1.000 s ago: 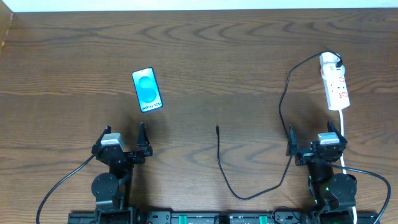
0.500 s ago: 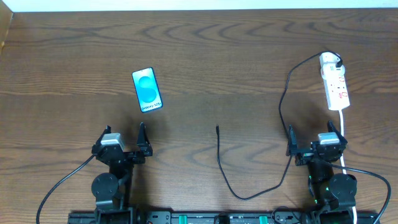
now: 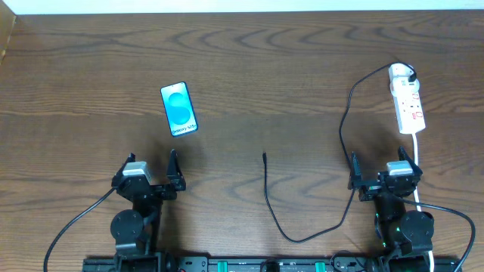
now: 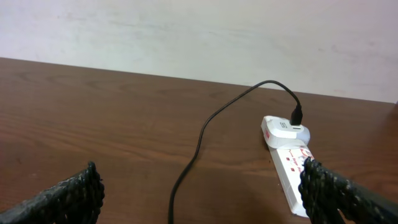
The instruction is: Plug charger to phone and switch on socket
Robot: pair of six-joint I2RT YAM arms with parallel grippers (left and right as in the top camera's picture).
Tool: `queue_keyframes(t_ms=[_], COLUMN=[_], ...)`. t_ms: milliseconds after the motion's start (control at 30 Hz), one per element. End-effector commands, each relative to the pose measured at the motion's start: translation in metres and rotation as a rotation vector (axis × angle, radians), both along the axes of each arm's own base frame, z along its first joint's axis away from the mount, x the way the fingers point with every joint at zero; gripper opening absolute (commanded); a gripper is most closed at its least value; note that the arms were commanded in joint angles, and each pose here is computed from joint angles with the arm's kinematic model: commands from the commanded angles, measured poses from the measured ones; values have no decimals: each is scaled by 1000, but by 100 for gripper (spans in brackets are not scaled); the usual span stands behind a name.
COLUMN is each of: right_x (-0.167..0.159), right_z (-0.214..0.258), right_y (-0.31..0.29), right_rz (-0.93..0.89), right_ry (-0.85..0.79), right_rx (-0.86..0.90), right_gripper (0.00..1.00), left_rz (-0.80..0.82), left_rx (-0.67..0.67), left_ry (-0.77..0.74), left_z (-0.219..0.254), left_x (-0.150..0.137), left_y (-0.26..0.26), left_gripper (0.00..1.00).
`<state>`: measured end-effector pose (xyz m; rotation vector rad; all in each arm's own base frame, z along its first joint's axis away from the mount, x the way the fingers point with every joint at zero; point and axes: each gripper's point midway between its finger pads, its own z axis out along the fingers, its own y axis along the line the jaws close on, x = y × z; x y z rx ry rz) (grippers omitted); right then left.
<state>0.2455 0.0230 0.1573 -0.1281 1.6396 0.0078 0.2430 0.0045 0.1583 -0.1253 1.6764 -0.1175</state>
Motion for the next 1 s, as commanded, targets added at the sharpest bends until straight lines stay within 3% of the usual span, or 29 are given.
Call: queue_keyframes(t_ms=[0, 233, 433, 667, 967], right_x=[0, 0, 0, 0, 0], right_z=[0, 0, 0, 0, 0], right_y=[0, 0, 0, 0, 0], right_rz=[0, 0, 0, 0, 0], right_ry=[-1, -1, -2, -2, -1], right_rx=[-6, -6, -6, -6, -6], right_gripper=[99, 99, 99, 99, 99], left_rz=[-6, -7, -8, 49, 56], left_rx=[9, 27, 19, -41, -69], left_ry=[-43, -37, 55, 318, 779], left_z=[33, 88, 124, 137, 105], left_x=[-4, -3, 23, 73, 148], left_y=[-1, -1, 1, 13, 19], left_gripper=[97, 97, 97, 97, 97])
